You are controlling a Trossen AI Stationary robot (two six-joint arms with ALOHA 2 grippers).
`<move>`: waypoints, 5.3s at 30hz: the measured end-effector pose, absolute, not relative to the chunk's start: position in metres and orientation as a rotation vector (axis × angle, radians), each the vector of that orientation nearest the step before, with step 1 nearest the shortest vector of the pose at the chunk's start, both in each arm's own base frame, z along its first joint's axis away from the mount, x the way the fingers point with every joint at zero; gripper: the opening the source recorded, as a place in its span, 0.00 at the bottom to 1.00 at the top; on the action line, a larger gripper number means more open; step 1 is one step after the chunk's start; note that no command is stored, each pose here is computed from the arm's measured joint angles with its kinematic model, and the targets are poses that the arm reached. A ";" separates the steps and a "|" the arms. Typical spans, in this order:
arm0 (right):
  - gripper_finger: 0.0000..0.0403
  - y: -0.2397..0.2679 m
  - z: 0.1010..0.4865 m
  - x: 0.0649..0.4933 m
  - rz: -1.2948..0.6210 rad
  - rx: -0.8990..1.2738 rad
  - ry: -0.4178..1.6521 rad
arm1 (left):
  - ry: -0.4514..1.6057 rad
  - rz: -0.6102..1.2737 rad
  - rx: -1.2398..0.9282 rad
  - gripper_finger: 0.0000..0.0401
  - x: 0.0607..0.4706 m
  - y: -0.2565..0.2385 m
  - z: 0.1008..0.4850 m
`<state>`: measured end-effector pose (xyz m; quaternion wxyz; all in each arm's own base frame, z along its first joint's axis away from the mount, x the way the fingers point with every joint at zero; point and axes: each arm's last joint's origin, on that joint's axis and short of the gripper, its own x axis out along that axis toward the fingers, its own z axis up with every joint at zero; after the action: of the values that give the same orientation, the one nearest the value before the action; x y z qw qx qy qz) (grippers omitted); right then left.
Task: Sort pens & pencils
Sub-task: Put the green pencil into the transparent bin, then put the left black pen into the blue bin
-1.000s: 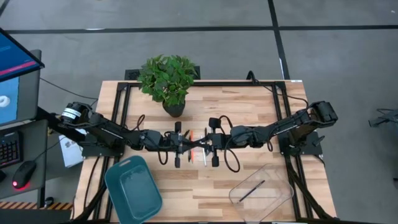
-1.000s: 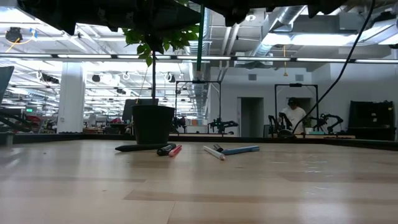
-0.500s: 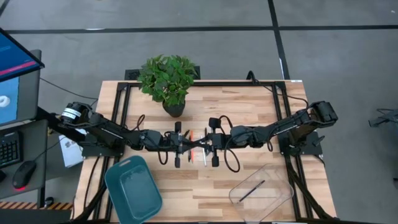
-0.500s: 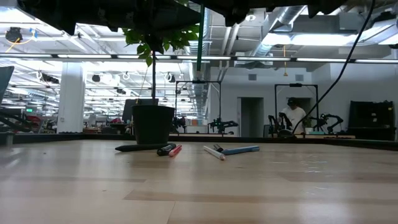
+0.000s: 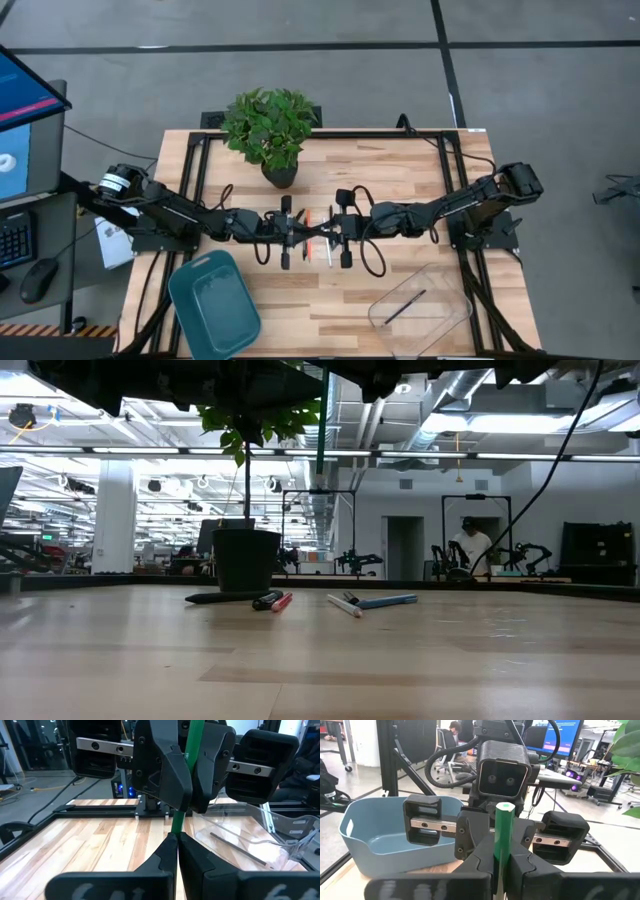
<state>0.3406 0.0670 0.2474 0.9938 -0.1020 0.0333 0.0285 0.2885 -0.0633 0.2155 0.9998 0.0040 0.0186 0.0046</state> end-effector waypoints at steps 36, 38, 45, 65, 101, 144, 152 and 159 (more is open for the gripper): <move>0.09 0.067 0.248 0.341 0.052 -0.205 0.065 | 0.081 0.001 -0.041 0.33 0.288 -0.064 0.211; 0.09 0.067 0.247 0.341 0.053 -0.205 0.066 | 0.105 0.005 -0.045 0.34 0.288 -0.064 0.209; 0.08 0.067 0.256 0.336 0.059 -0.201 0.041 | 0.162 0.065 -0.054 0.34 0.287 -0.062 0.203; 0.09 0.073 0.291 0.304 0.098 -0.192 0.055 | 0.342 0.119 -0.087 0.34 0.282 -0.061 0.185; 0.12 0.179 0.307 0.186 0.613 -0.090 0.305 | 0.382 0.188 -0.124 0.34 0.280 -0.059 0.180; 0.07 0.185 0.277 0.139 0.377 0.012 0.695 | 0.369 0.246 -0.152 0.34 0.280 -0.057 0.180; 0.15 0.164 0.279 0.160 0.121 -0.157 0.567 | 0.363 0.268 -0.155 0.34 0.280 -0.056 0.181; 0.15 0.117 0.280 0.196 -0.178 -0.132 0.559 | 0.359 0.274 -0.178 0.34 0.280 -0.056 0.181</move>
<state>0.1958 0.1169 0.2799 0.9552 -0.0648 0.2752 -0.0875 0.2797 -0.0560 0.1807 0.9707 -0.0879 0.1779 0.1357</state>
